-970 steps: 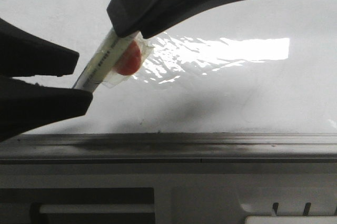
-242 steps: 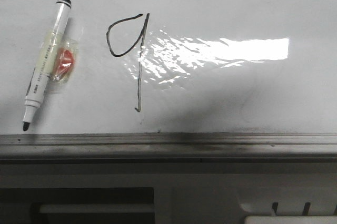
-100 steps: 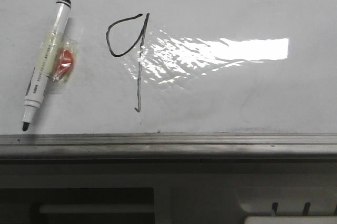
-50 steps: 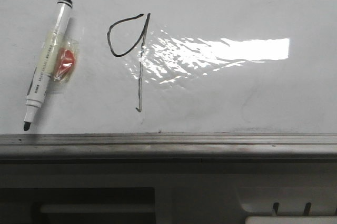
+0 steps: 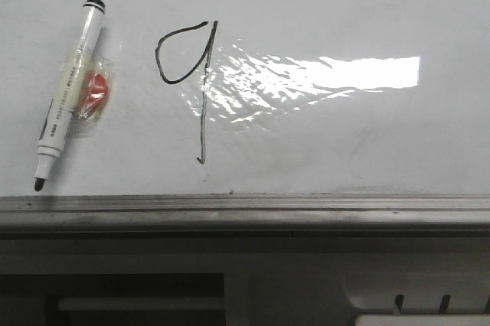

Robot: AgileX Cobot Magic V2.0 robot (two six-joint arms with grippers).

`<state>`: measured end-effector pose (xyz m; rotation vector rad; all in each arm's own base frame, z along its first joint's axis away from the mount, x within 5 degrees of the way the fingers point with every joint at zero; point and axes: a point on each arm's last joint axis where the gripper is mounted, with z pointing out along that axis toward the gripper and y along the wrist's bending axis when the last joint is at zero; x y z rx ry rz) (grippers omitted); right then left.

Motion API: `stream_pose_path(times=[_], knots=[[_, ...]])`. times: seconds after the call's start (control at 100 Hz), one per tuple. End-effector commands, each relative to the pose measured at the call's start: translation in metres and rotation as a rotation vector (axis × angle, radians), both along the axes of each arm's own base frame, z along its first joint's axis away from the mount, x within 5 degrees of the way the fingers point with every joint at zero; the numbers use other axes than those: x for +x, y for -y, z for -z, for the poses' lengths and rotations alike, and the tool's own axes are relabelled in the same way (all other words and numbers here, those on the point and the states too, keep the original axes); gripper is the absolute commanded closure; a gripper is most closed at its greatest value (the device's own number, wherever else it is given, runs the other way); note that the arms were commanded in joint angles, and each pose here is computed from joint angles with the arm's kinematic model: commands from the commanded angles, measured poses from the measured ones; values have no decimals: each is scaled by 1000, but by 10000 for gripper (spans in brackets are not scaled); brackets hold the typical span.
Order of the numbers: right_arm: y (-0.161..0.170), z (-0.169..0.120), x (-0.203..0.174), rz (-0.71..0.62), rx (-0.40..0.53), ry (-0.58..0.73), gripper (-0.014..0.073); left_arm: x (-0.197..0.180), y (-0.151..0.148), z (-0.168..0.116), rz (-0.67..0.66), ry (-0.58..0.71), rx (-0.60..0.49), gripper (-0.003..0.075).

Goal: Write number 9 on whiteboard

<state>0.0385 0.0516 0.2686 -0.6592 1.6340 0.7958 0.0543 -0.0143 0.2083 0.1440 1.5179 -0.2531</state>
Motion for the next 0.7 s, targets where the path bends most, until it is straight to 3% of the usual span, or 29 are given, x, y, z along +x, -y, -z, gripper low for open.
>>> stream_pose_path(times=[0.0,0.41,0.5,0.58,0.69], knots=[[0,-16,1,6,68,72,664,0,-2,6,-25,24,-122,740],[0,-16,1,6,68,72,664,1,-15,13,-261,-28,-52,740],[0,-16,1,6,68,72,664,1,-15,20,-280,-102,-44,740],[0,-16,1,6,68,72,664,-1,-14,36,-276,-284,-25,740],[0,-16,1,6,68,72,664,-1,-14,36,-277,-282,-35,740]])
